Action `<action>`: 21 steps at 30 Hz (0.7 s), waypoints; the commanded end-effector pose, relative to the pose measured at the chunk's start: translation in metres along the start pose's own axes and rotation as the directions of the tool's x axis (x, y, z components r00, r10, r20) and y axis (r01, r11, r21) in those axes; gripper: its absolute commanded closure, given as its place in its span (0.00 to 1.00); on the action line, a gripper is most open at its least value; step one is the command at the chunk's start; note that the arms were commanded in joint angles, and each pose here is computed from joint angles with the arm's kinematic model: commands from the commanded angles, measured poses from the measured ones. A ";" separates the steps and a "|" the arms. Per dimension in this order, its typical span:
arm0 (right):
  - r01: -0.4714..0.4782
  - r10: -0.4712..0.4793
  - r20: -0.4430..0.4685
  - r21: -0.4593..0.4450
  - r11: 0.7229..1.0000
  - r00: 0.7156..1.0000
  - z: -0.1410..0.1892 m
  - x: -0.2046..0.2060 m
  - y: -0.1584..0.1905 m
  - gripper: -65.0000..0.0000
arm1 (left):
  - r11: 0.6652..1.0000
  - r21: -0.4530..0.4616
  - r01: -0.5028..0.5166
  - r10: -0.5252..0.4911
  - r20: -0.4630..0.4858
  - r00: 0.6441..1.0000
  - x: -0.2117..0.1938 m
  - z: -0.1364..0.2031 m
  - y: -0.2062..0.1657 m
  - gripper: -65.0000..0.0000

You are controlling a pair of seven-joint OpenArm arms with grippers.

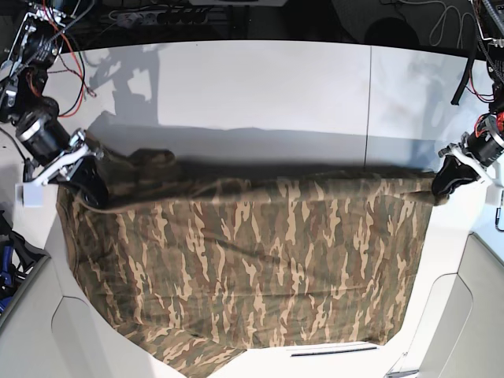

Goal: Fold the T-shirt properly
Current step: 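Lift the shirt with both grippers and fold it over toward the hem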

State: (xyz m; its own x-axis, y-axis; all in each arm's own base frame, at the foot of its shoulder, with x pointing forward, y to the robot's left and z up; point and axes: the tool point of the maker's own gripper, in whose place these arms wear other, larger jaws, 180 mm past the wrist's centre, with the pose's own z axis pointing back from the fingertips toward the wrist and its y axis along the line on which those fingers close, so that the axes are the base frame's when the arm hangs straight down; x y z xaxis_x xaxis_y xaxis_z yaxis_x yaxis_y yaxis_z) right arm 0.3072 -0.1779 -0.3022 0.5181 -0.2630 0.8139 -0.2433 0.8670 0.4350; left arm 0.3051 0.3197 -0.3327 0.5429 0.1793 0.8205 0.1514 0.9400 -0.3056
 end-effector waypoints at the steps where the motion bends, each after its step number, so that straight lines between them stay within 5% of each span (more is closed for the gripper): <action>1: -0.023 0.023 0.062 0.000 1.000 0.998 -0.001 0.022 -0.001 1.00 | 0.999 0.007 0.041 -0.042 0.067 0.997 0.026 0.004 0.003 1.00; 21: 0.133 -0.135 0.068 0.034 0.991 0.988 -0.068 0.042 -0.035 1.00 | 0.988 0.060 0.144 -0.151 0.141 0.978 0.045 -0.021 -0.005 1.00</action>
State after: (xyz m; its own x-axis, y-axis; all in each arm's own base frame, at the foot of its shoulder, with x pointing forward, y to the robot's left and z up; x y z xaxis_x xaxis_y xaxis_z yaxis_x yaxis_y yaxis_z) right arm 0.3802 -0.1845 -0.3339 0.5565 -0.4007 0.7278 -0.1625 0.8066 0.5683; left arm 0.3357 0.3088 -0.3285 0.4559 0.0832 0.8861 0.1702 0.9691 -0.1786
